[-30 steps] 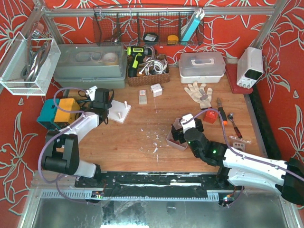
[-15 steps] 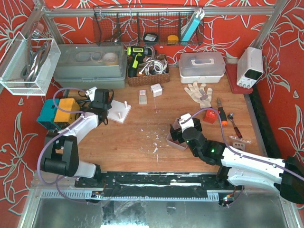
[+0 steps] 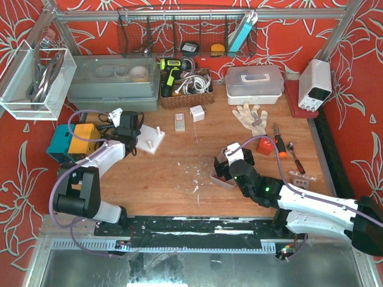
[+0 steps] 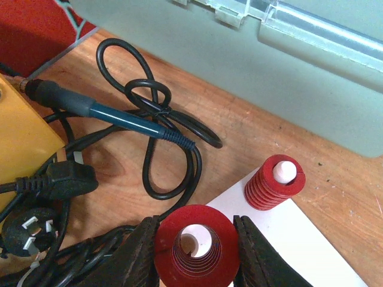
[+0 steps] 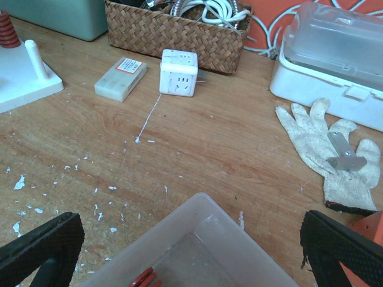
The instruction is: Install the large spring
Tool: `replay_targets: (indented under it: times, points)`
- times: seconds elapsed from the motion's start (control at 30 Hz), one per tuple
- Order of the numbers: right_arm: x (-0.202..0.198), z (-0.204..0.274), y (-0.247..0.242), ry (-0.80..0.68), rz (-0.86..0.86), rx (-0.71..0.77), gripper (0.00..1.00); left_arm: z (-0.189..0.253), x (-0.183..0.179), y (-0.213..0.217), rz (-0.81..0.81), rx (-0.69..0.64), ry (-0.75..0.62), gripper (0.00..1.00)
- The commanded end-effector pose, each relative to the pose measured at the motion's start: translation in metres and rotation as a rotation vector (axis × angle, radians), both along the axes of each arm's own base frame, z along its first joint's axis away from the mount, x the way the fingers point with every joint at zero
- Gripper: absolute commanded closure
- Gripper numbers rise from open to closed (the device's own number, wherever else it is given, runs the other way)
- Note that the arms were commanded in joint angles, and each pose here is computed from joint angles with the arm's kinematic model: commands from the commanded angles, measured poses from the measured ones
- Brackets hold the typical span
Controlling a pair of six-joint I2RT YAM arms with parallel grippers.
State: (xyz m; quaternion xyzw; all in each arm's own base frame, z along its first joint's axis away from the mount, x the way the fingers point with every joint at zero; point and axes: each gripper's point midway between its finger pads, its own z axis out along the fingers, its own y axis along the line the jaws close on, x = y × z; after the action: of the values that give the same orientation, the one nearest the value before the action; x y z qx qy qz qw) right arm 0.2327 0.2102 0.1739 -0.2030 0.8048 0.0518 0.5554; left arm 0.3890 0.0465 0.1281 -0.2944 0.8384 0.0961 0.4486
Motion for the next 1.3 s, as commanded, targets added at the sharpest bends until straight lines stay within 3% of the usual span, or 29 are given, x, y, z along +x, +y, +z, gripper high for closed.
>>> replay_targets:
  times: [0.0,0.2,0.6,0.9,0.97,1.17,1.27]
  points:
    - [0.004,0.014,0.005,-0.012,-0.005,0.039,0.01,-0.027,-0.012,-0.003,-0.017,-0.02,0.121,0.96]
    - [0.004,0.012,0.009,-0.002,0.006,0.036,0.01,-0.009,-0.014,-0.007,-0.031,-0.045,0.069,0.96]
    - [0.005,0.011,0.008,0.0,-0.001,0.03,0.01,-0.02,-0.02,0.009,0.027,0.04,0.112,0.96]
    - [0.005,0.012,0.007,-0.001,-0.001,0.03,0.01,-0.036,-0.015,0.002,0.0,0.001,0.136,0.92]
    - [0.005,0.012,0.007,-0.001,-0.002,0.03,0.01,-0.043,-0.014,0.0,-0.007,-0.003,0.151,0.88]
    - [0.005,0.01,0.007,0.002,-0.003,0.026,0.01,-0.045,-0.011,-0.002,-0.017,-0.009,0.172,0.63]
    - [0.006,0.01,0.006,0.003,-0.01,0.029,0.01,-0.032,-0.01,-0.002,-0.014,-0.012,0.149,0.46]
